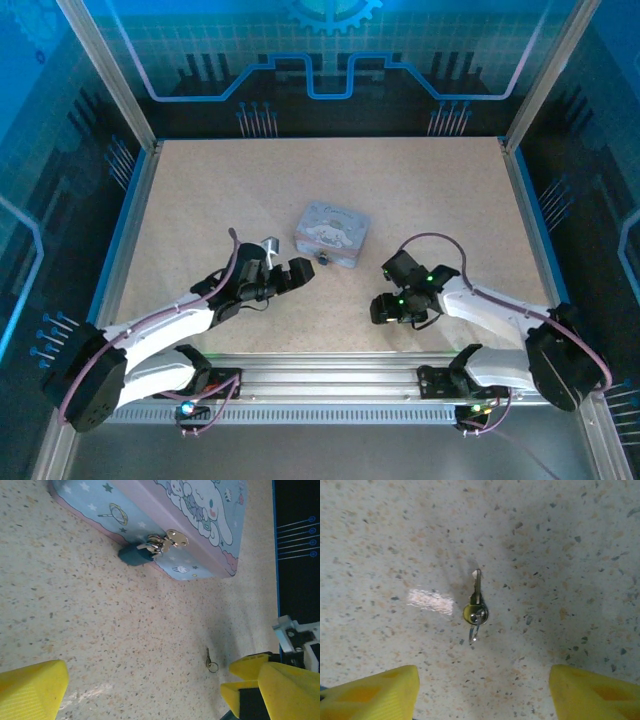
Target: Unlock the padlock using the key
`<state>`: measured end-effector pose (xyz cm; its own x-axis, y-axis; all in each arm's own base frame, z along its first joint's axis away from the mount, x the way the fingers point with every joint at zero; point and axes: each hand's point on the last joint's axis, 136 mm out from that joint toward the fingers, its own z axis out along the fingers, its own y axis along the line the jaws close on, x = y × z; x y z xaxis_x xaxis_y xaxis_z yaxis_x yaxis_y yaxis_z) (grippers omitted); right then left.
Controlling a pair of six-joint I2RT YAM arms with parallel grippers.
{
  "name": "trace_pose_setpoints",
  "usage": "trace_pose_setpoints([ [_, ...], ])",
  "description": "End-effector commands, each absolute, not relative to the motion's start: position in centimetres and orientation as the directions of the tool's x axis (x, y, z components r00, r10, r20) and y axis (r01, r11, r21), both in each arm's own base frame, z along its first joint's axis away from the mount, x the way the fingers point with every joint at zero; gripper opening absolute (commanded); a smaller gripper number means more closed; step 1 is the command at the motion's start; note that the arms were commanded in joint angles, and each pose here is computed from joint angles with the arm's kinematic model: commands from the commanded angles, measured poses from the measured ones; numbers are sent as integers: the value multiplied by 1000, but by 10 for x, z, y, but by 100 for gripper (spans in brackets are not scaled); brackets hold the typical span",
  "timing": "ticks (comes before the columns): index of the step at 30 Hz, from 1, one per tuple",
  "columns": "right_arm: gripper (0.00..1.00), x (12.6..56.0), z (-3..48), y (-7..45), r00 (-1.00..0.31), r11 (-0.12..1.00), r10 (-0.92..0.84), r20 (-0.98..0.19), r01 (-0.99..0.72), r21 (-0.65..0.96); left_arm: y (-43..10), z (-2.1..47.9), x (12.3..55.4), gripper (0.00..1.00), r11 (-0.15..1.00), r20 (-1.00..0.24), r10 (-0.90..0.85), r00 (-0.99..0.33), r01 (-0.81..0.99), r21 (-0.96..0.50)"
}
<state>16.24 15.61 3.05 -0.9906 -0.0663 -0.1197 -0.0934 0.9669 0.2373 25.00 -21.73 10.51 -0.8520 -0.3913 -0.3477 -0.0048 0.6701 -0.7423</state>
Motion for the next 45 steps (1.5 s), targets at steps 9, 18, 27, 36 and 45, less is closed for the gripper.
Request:
trace_pose_setpoints([
  [9, 50, 183, 29, 169, -988, 978, -53, -147, -81, 194, -225, 100, 250, 99, 663, -344, -382, -858, 5, -749],
  [18, 34, 185, 24, 173, -990, 979, -59, -125, -81, 185, -224, 99, 250, 99, 667, -343, -387, -856, -3, -745],
  [27, 22, 180, 16, 173, -994, 981, -65, -85, -79, 175, -224, 100, 251, 99, 668, -341, -384, -858, -3, -744],
  [36, 14, 176, 7, 170, -996, 986, -64, -59, -73, 149, -224, 99, 250, 99, 673, -343, -382, -858, -4, -740],
  [45, 6, 176, 3, 168, -996, 988, -69, -54, -76, 134, -222, 98, 250, 99, 676, -344, -383, -857, -6, -737],
])
